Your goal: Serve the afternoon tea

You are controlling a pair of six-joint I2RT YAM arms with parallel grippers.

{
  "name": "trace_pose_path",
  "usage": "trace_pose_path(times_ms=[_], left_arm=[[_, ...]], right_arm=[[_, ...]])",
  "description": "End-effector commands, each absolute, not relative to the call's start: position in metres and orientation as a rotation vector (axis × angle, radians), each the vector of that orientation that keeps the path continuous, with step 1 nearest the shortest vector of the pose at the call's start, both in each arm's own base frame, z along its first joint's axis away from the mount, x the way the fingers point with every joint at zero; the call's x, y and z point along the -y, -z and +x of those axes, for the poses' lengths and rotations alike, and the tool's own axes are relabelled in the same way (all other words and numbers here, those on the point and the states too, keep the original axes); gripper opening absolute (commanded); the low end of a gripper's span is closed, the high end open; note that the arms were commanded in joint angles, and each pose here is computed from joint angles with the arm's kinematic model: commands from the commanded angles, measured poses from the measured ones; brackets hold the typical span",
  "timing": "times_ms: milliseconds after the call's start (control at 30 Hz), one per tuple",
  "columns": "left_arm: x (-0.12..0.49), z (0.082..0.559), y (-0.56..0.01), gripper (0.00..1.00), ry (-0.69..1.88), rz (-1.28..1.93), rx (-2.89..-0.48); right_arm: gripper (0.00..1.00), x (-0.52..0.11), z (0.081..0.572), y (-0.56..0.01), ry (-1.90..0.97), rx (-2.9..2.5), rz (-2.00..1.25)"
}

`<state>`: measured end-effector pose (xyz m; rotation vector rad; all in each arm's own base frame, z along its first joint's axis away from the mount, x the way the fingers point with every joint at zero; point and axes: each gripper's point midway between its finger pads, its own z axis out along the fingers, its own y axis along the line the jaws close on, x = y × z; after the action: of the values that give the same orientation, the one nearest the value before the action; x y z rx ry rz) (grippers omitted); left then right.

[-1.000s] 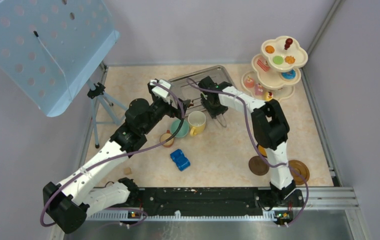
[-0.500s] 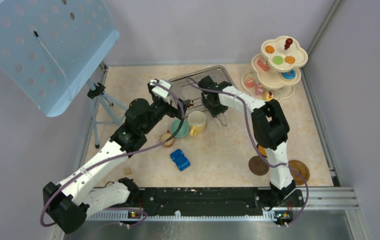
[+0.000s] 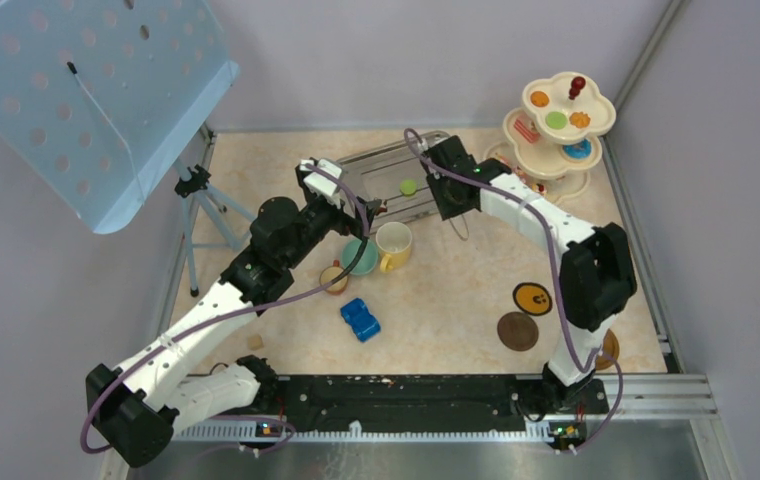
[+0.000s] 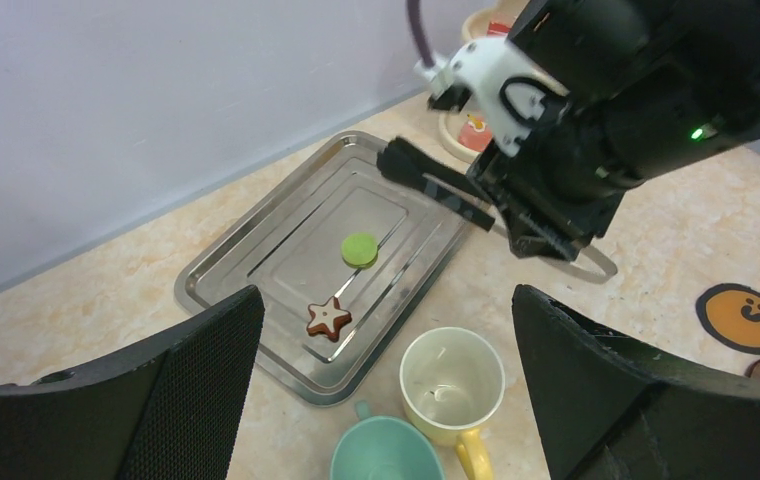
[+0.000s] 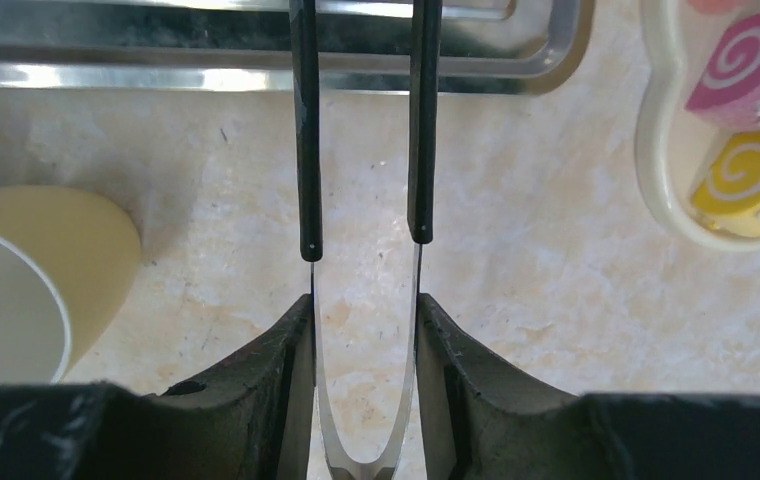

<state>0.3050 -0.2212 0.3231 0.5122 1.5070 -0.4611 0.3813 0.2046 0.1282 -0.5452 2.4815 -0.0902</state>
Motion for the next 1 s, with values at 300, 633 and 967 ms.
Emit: trace_pose_path(times_ms=[300,633,967], left_arm=[[0.223,0.304,-0.335,0.99,0.47,0.504,-1.465],[0.223,0.307,-0.331,0.99,0.459,0.501,-1.478],[0.224,0.308,-0.33,0.99,0.463,0.506,-1.481]], right_arm=[[0.25,-0.221,0.414,-0.141,-0.068,-2.443,-0.519],[0.38,-0.24,0.42,-0.108,-0.076,-2.507,-0.617],[0.43,-0.247,0.42,-0.091,-0.048,-2.519,-0.661]])
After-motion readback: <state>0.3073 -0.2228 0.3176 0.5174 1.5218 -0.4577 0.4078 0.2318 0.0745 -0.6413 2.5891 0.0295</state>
